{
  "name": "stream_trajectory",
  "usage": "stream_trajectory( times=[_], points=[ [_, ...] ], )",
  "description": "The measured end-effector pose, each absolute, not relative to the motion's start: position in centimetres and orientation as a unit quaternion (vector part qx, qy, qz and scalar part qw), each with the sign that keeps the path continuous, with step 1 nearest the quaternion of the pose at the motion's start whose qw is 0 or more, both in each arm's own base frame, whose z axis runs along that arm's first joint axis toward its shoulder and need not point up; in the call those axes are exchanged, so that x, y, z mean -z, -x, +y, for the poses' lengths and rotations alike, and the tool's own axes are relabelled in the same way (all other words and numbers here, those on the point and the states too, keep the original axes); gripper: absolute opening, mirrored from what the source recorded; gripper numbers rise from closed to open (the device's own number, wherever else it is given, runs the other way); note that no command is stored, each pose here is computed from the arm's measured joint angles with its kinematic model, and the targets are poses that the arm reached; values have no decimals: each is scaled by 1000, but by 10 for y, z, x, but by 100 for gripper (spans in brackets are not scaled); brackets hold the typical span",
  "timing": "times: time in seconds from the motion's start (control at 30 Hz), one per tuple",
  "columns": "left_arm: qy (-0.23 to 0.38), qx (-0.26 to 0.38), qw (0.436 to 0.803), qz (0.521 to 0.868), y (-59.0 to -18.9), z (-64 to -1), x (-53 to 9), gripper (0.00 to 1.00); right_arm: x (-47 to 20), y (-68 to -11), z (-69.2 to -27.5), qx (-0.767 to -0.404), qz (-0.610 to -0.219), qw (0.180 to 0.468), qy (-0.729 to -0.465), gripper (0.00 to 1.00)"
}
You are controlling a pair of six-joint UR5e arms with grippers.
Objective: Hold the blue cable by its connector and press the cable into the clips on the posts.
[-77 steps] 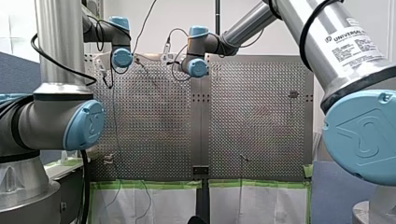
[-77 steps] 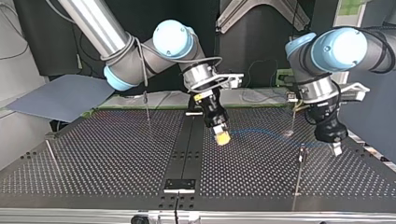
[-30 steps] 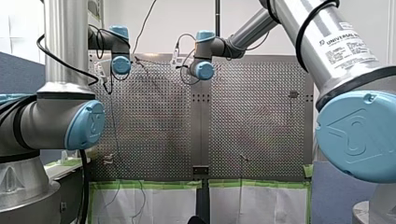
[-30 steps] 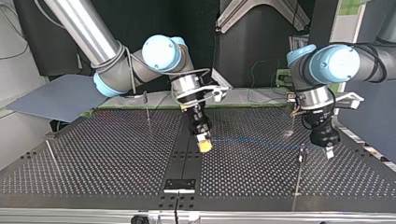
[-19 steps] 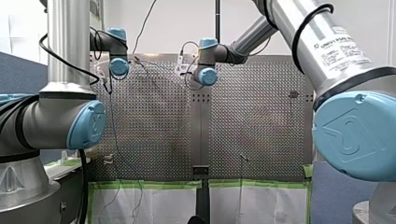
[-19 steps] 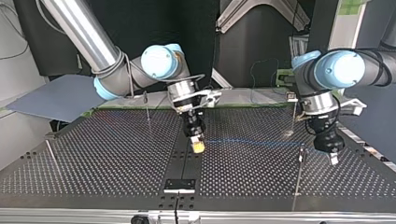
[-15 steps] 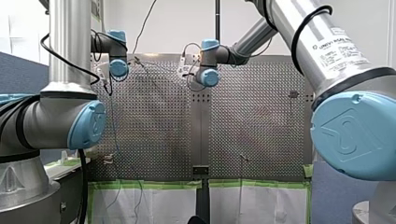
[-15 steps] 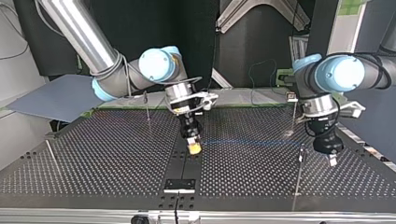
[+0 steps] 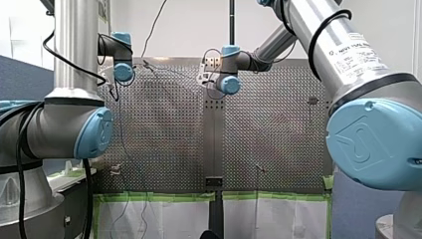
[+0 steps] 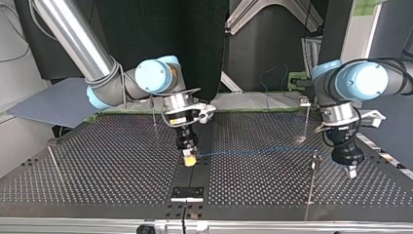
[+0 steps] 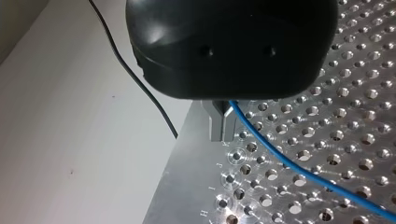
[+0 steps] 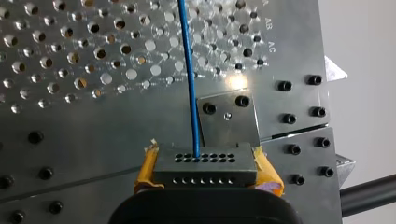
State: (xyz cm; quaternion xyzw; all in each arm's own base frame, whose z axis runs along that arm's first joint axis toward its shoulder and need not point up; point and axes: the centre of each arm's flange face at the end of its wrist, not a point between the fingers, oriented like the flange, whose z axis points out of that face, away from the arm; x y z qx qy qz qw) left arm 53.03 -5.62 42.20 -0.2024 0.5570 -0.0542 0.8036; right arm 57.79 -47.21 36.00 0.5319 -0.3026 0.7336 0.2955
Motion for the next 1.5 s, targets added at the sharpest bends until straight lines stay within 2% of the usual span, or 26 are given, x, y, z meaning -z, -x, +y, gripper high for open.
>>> stream_trajectory(
  times=[0.6, 1.5],
  points=[
    [195, 73, 804, 556, -550, -49, -423, 0, -380, -588, -488, -753, -278, 289, -521, 0],
    [194, 95, 809, 547, -553, -46, -426, 0, -393, -604, -504, -769, -262, 284, -509, 0]
  ],
)
